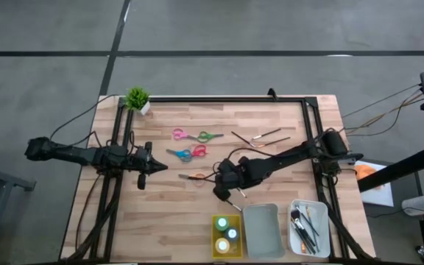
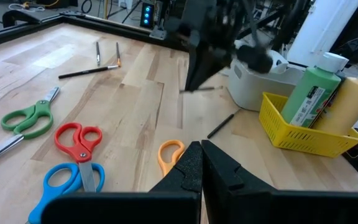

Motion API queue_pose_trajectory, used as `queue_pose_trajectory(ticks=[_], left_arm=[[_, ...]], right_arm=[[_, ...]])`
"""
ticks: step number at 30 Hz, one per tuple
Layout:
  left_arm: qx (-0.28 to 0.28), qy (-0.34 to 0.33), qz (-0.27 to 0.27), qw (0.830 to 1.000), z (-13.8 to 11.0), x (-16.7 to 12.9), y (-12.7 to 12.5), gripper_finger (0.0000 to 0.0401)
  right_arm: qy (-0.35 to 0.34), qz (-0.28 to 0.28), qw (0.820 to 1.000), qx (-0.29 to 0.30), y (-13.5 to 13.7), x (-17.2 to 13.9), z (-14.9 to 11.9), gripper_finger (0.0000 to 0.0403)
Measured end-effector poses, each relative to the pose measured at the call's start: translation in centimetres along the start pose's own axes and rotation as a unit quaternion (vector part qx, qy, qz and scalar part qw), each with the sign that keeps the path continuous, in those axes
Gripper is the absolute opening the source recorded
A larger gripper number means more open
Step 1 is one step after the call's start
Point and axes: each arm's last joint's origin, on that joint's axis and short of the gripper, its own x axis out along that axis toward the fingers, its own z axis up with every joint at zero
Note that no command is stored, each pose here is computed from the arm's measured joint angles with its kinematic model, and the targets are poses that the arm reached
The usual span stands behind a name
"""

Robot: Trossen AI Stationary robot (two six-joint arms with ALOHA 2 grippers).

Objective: Pick & Place Paint Supplies
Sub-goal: Put the silver brush into the white bin

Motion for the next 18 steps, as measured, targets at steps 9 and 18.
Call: queue_pose_trajectory(ticks=[9, 18], left_arm=[[0.000, 0.000, 0.000, 1.000, 0.0, 0.0, 0.0, 0.0000], [0.000, 0.000, 0.000, 1.000, 0.0, 0.0, 0.0, 0.0000]], right_arm=[[-0.040, -0.015, 0.999, -0.007, -2.0, -5.4, 1.1, 0.0011], [-0.051, -0.014, 0.999, -0.002, -4.4, -10.2, 1.4, 0.0011]])
